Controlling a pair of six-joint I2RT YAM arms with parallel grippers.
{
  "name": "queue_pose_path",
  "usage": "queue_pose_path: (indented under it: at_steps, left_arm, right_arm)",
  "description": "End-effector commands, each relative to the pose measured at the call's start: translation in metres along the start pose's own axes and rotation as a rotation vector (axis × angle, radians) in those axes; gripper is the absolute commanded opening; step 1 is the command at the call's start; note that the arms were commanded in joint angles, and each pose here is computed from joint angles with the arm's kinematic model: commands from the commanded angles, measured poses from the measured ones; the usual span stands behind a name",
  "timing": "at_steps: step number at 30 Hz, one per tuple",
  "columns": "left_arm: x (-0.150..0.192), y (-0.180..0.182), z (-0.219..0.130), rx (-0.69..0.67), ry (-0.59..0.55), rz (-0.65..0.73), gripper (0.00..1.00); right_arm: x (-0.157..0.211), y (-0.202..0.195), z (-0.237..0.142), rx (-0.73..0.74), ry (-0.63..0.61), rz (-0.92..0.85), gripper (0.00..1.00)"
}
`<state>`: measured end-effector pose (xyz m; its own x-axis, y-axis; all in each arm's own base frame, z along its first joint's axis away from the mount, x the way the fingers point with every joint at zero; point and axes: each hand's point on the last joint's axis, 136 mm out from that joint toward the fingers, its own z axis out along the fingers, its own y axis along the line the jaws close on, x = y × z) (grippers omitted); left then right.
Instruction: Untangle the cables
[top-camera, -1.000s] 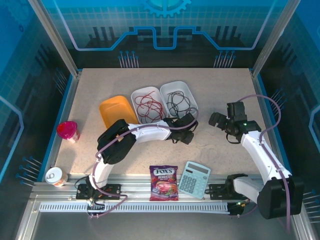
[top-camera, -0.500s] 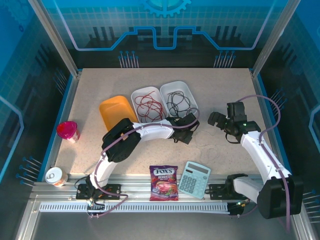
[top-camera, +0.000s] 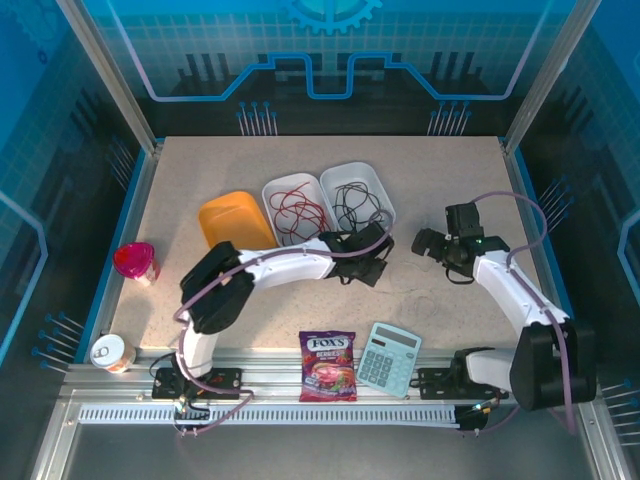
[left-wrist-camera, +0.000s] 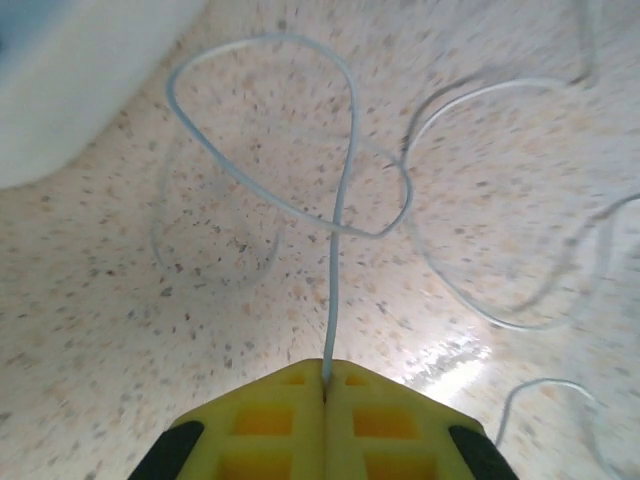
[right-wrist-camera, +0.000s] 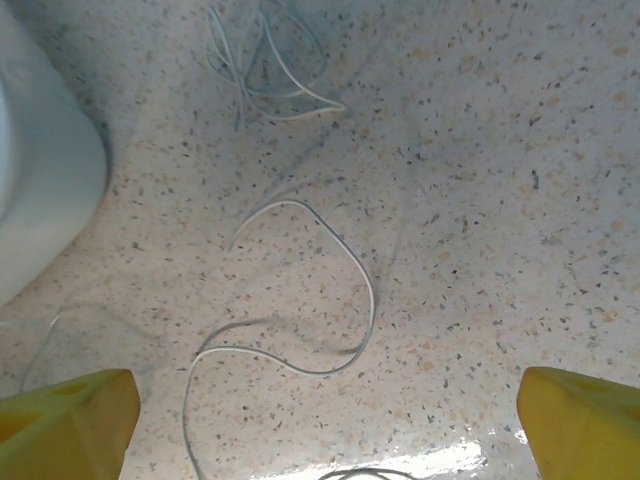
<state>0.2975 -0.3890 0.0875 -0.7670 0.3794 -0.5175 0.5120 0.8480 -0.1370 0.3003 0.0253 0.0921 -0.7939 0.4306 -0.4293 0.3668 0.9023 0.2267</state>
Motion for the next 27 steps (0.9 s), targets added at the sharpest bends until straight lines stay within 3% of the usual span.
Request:
queue_pose_path:
  at_steps: [1,13,22,27]
  left_arm:
    - [-0.015,-0.013,-0.038,0.078,-0.080,0.014,0.00]
    - [-0.028,0.002,-0.136,0.103,-0.280,0.028,0.00]
    - [-0.051,0.043,-0.223,0.007,-0.530,-0.007,0.00]
    - [-0.057,0.083,-0.269,-0.138,-0.665,-0.024,0.00]
  right_arm:
    - [-0.001,0.000,0.011,0.012,0.026,-0.012,0.92]
    - [0.004,0.013,0.040,0.046,0.113,-0.072,0.82]
    - [0.000,0.021,0.048,0.049,0.125,-0.081,0.76]
    - [0.000,0.022,0.046,0.048,0.118,-0.087,0.76]
